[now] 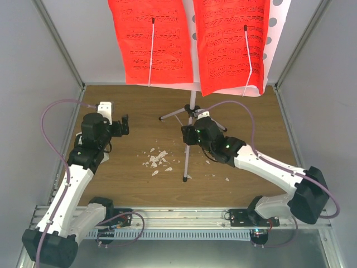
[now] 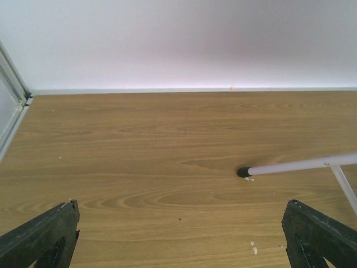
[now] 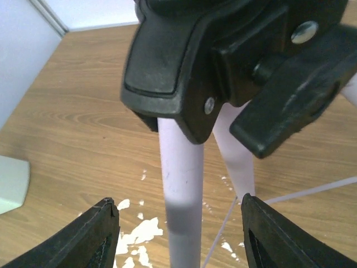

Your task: Pack up the instrument practice props

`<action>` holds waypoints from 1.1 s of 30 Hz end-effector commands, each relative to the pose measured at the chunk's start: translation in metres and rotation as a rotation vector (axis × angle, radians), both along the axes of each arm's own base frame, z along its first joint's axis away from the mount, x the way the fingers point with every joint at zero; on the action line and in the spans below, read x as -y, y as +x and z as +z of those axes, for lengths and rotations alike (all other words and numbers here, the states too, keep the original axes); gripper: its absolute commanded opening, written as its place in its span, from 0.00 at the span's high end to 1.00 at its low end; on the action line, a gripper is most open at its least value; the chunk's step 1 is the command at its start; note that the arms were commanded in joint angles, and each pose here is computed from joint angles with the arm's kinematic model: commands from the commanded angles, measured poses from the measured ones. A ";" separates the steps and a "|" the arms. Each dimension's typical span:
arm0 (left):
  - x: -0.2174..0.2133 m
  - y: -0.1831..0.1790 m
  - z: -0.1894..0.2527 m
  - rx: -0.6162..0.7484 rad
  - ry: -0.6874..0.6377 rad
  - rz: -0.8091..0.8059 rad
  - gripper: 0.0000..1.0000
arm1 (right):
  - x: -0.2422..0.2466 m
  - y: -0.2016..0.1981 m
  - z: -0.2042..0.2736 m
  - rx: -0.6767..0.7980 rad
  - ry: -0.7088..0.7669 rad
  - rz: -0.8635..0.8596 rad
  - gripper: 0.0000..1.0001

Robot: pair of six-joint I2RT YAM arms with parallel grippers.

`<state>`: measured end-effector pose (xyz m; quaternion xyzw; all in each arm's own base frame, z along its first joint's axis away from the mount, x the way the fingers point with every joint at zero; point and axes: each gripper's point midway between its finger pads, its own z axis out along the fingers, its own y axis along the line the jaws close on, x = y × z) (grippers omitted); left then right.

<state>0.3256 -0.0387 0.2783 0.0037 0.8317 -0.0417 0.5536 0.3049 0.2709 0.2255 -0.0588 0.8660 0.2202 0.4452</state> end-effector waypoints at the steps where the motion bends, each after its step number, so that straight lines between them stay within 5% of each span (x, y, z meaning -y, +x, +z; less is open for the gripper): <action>1: -0.013 0.004 0.018 0.103 0.025 0.053 0.01 | -0.004 0.018 0.006 0.067 -0.062 -0.053 0.43; 8: -0.015 0.005 0.015 0.094 0.022 0.054 0.01 | -0.005 0.018 -0.009 0.048 -0.121 -0.035 0.73; 17: -0.016 0.005 0.011 0.087 0.023 0.058 0.01 | 0.011 0.020 -0.010 0.094 -0.127 0.116 0.98; 33: -0.016 0.003 0.009 0.092 0.021 0.049 0.01 | 0.037 0.037 -0.023 0.230 -0.261 0.447 0.99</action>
